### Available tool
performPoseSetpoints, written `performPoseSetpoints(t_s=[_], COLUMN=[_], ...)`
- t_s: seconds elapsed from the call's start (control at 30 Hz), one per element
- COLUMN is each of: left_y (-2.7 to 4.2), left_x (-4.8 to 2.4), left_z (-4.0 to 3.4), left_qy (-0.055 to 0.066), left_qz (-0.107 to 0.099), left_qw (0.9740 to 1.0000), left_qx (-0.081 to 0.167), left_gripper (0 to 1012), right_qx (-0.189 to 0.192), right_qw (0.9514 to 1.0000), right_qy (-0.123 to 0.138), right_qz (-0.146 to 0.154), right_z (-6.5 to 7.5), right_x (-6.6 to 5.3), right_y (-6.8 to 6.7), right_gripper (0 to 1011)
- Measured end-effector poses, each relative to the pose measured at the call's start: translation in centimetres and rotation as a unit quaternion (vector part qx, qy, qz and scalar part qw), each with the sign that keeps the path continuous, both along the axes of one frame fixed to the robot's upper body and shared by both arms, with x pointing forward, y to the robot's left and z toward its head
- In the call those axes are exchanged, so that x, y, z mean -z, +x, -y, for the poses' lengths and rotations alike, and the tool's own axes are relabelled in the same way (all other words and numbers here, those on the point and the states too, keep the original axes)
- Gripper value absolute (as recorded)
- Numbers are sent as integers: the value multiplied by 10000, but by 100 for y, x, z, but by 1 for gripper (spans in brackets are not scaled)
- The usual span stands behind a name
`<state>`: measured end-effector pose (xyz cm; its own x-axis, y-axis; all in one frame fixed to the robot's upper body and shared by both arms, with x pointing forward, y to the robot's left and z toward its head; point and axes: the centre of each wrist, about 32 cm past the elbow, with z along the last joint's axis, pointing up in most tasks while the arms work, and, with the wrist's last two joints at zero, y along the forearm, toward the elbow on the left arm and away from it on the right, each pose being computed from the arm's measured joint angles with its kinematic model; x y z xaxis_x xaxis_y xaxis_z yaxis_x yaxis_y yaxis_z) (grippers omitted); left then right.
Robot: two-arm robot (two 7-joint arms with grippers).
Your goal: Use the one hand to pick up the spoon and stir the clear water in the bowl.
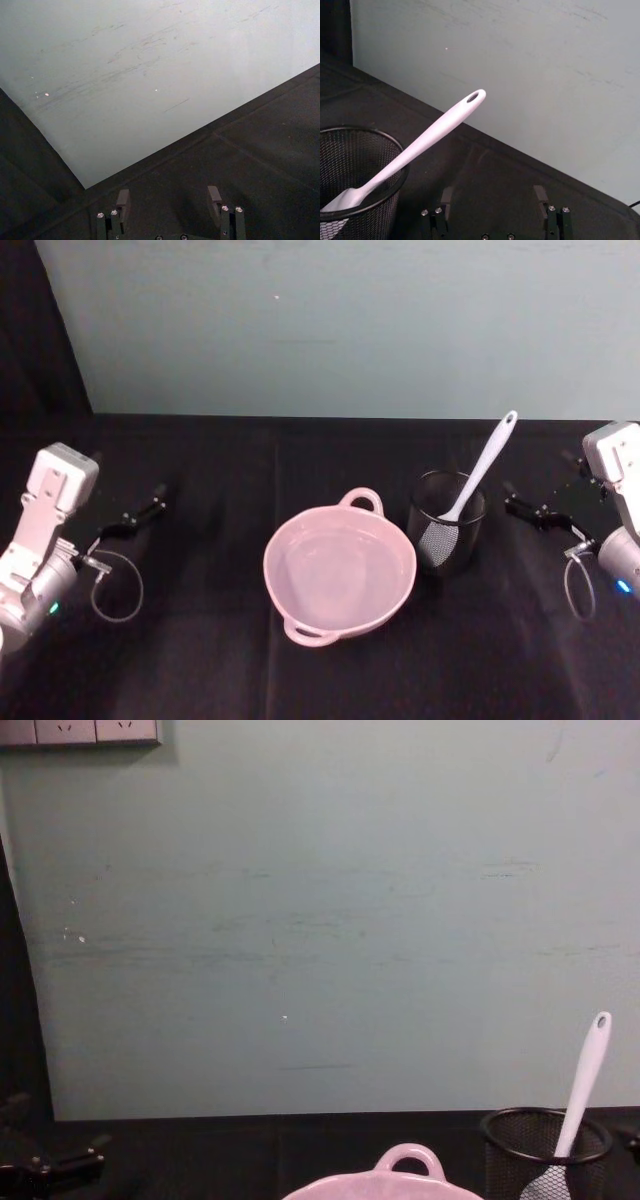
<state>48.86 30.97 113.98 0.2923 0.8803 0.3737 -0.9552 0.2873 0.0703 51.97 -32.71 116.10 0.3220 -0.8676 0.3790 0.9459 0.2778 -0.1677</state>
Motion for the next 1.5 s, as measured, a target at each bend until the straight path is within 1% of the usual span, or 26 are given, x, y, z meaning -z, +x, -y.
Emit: performPoseSetpoints(t_s=[0.13, 1.5], left_y=[0, 0], left_x=[0, 0], left_z=[0, 0], left_qy=[0, 0], left_qz=[0, 1], left_qw=[10000, 10000], left_qx=[0, 0], left_gripper=[1005, 1005], right_qx=[-38, -24], right_qw=[10000, 10000], right_qy=[28, 25], right_qz=[-36, -32], right_z=[2, 1], right_x=[16, 10], right_y=[-7, -3], right_gripper=[1002, 1002])
